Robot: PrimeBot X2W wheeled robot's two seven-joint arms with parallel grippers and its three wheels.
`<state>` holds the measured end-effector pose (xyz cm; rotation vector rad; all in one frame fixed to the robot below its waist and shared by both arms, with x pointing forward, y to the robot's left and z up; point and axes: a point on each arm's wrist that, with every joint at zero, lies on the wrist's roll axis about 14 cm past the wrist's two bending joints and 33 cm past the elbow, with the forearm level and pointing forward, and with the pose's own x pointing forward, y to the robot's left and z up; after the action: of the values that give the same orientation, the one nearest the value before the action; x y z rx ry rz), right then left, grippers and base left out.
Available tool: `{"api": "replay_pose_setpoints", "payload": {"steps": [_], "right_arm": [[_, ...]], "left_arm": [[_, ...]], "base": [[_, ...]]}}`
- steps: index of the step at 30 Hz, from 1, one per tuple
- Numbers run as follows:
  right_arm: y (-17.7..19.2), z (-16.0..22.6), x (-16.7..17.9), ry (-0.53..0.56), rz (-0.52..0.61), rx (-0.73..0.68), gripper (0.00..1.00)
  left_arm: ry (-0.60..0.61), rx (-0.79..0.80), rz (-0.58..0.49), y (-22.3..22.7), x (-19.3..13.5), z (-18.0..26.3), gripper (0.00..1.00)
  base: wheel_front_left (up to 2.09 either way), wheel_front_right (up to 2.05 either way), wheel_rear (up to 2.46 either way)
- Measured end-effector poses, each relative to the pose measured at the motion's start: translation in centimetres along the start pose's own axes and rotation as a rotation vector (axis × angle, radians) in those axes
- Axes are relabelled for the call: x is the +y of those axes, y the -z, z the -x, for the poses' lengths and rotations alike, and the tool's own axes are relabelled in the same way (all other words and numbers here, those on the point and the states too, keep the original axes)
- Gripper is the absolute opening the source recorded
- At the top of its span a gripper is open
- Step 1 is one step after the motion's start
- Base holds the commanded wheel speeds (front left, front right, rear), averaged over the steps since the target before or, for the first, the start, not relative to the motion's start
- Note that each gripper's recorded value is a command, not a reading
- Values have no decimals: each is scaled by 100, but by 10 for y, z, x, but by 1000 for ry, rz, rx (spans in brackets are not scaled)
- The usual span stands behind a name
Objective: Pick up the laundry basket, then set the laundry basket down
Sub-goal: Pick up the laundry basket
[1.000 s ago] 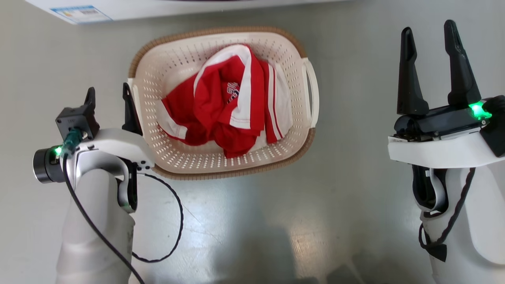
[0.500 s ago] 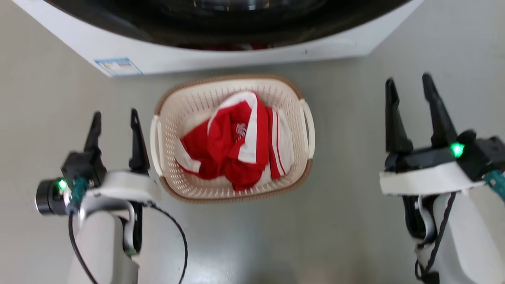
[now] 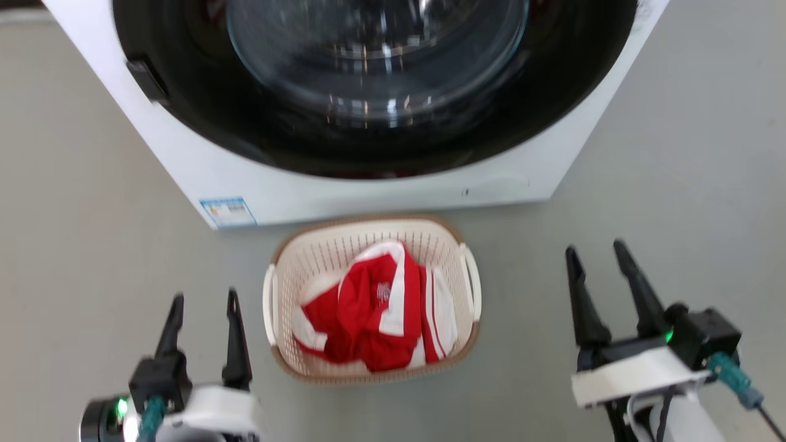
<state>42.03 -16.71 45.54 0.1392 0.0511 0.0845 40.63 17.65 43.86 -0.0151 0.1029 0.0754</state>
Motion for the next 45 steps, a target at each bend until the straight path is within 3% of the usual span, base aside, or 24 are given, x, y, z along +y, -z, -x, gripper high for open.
{"api": "replay_pose_setpoints", "payload": {"steps": [20, 45], "right_arm": [[-10, 76, 7, 12, -31, -19, 100], [-11, 84, 3, 29, -47, -26, 100]], "left_arm": [[-52, -41, 26, -17, 19, 83, 100], [-47, -31, 31, -13, 21, 89, 100]], "base": [[0, 0, 0], [0, 0, 0]]}}
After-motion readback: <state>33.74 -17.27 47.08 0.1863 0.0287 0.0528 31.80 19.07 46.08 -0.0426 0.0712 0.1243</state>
